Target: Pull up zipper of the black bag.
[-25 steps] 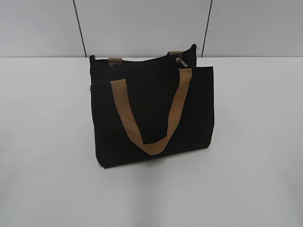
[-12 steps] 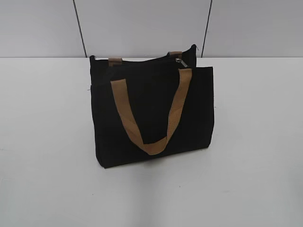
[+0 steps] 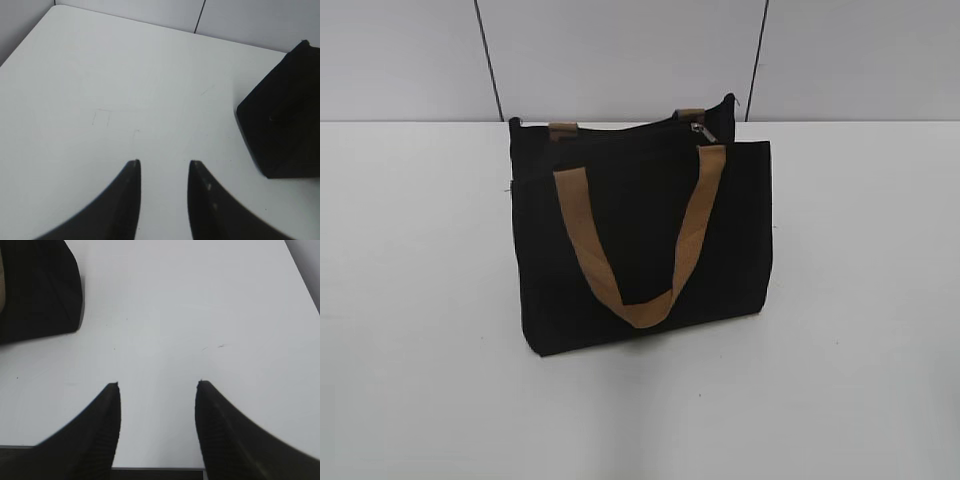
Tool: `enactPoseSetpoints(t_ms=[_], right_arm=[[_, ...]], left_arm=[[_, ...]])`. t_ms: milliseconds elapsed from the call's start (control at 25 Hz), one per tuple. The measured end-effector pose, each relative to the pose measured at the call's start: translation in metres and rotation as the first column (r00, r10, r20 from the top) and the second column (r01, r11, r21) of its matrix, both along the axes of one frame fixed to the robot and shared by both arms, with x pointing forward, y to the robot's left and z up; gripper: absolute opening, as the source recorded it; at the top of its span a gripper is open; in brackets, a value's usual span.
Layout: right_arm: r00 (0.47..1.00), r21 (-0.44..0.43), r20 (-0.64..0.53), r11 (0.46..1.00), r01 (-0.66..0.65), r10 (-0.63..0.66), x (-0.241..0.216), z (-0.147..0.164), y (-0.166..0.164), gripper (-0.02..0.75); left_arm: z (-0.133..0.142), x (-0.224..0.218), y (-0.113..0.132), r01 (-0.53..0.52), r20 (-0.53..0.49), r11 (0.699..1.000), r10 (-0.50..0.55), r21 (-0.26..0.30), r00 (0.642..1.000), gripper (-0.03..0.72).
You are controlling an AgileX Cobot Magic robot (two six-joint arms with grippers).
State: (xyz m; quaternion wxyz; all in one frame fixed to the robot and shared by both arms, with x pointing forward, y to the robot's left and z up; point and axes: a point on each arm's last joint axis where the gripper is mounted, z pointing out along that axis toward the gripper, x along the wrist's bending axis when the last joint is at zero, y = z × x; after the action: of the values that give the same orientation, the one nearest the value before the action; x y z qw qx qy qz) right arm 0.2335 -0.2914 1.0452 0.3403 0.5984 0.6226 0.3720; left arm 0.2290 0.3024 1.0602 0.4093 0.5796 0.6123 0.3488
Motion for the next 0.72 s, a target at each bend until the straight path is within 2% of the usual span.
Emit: enactPoseSetpoints(t_ms=[720], right_arm=[[1.000, 0.000, 0.000, 1.000, 0.002, -0.002, 0.0000, 0.0000, 0.0000, 0.382]], left_arm=[[0.0000, 0.0000, -0.0004, 0.003, 0.000, 1.000, -0.003, -0.004, 1.000, 0.241]])
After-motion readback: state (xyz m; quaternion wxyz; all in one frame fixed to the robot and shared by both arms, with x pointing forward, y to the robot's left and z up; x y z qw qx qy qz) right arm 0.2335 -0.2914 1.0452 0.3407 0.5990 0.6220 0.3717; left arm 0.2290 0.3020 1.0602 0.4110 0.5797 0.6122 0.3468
